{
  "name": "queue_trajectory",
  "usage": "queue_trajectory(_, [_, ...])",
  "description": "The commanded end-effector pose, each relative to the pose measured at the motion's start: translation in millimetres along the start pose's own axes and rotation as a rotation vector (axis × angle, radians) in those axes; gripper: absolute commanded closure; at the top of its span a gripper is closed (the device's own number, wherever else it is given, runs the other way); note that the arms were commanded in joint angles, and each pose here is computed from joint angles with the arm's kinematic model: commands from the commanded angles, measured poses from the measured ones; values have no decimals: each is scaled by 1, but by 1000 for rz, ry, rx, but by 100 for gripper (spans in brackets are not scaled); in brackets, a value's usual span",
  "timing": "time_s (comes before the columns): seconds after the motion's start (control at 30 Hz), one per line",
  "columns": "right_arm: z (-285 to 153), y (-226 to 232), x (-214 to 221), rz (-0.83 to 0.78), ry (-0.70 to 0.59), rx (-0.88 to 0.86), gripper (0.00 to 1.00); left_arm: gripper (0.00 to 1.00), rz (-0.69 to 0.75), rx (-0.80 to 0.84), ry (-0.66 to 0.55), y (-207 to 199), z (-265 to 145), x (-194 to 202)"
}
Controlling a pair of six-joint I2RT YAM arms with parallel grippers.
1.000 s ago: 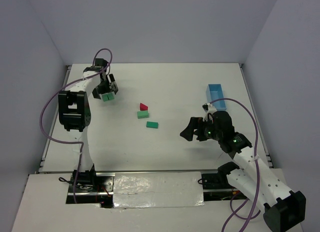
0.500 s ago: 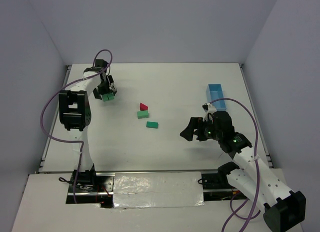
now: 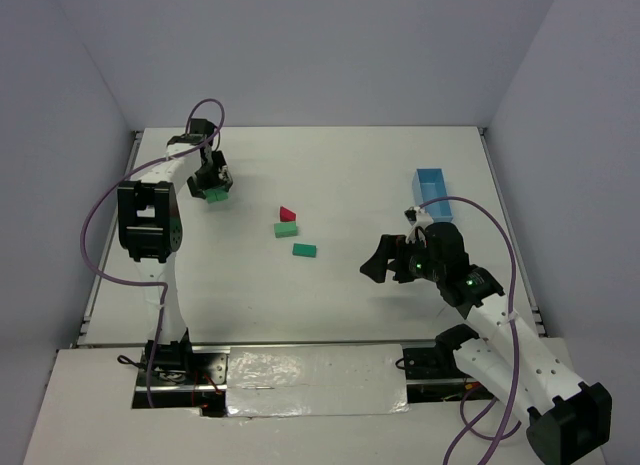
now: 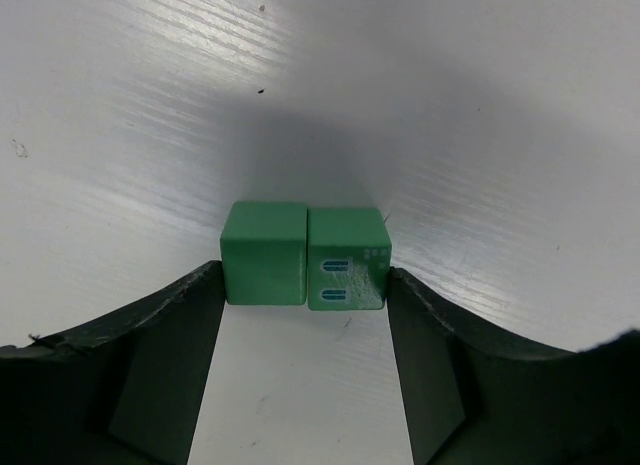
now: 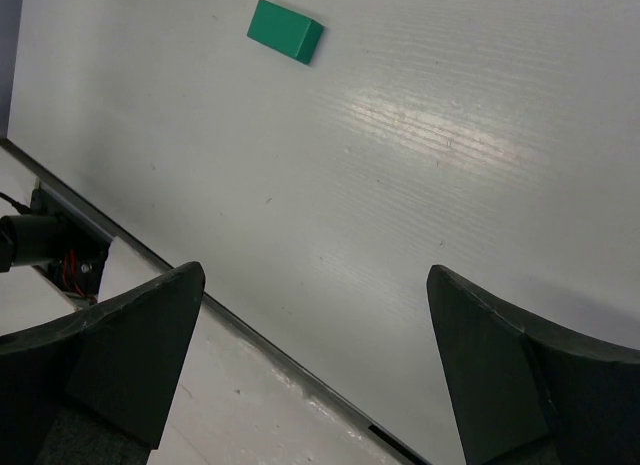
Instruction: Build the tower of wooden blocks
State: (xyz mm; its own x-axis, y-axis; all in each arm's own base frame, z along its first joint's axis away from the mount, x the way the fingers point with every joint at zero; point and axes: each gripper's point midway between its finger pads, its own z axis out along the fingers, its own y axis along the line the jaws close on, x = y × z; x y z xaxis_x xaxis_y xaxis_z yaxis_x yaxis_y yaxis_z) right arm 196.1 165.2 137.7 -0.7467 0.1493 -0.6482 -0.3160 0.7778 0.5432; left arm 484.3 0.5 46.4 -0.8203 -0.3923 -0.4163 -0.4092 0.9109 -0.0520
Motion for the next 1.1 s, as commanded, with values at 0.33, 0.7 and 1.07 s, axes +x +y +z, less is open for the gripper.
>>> queue_trajectory(0.33, [1,4,-5,-26,-24,-24,0,15,-2,7,5,2,2,1])
queue_trajectory(0.7, [1,4,-5,-27,-23,-25,0,0,-22,35,-60,-2,-25,-13])
queue_trajectory(1.07, [0,1,-10,-24,-45,0,0,0,27,73,-316,-35,-143,30])
